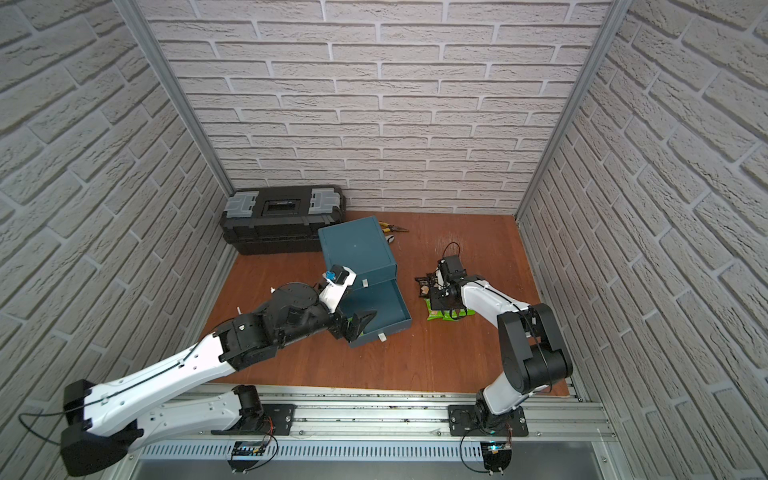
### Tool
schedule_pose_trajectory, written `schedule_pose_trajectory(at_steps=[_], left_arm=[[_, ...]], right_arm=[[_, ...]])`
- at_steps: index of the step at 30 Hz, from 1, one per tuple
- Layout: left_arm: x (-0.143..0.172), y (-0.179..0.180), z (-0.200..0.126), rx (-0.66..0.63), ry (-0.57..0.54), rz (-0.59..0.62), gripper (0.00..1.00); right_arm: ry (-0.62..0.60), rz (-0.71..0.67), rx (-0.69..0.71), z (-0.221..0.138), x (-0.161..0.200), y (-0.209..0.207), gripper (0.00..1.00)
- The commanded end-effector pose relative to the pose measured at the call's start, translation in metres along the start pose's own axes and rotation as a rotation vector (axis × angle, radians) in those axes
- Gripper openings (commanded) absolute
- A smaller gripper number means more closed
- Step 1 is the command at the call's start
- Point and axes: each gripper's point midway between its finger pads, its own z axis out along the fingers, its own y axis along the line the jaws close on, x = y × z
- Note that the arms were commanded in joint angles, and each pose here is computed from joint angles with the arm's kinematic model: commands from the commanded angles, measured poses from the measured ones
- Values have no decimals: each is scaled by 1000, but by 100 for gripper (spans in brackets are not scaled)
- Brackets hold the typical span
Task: Take the cookies out of the drawer
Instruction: Place the cookie at the center of the board.
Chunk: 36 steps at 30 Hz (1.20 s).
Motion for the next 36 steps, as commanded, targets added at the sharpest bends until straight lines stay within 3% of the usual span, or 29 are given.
schedule_pose_trajectory(at_steps=[1,8,14,18,29,32,36], left_arm=[[-1,1,0,-6,-12,15,99],[3,6,-1,-29,-2,21,98],[8,17,-7,-77,4,22,98],[11,40,-15,-163,-2,2,99],[-8,121,-22,-321,-47,-169,99],[-13,136,-14,-329,-52,-207,99],[-21,151,-2,-333,-64,-229,98]], right_arm=[[-49,-10,48,-7,-19,-9,2],[-43,-15,83,-14,-16,-16,6],[-72,13,39,-35,-20,-8,34],[-120,41,3,-60,-23,-1,47],[-390,-13,-150,-188,-37,61,53],[-434,-48,-253,-202,-32,95,54],[-416,-119,-371,-193,-19,144,54]])
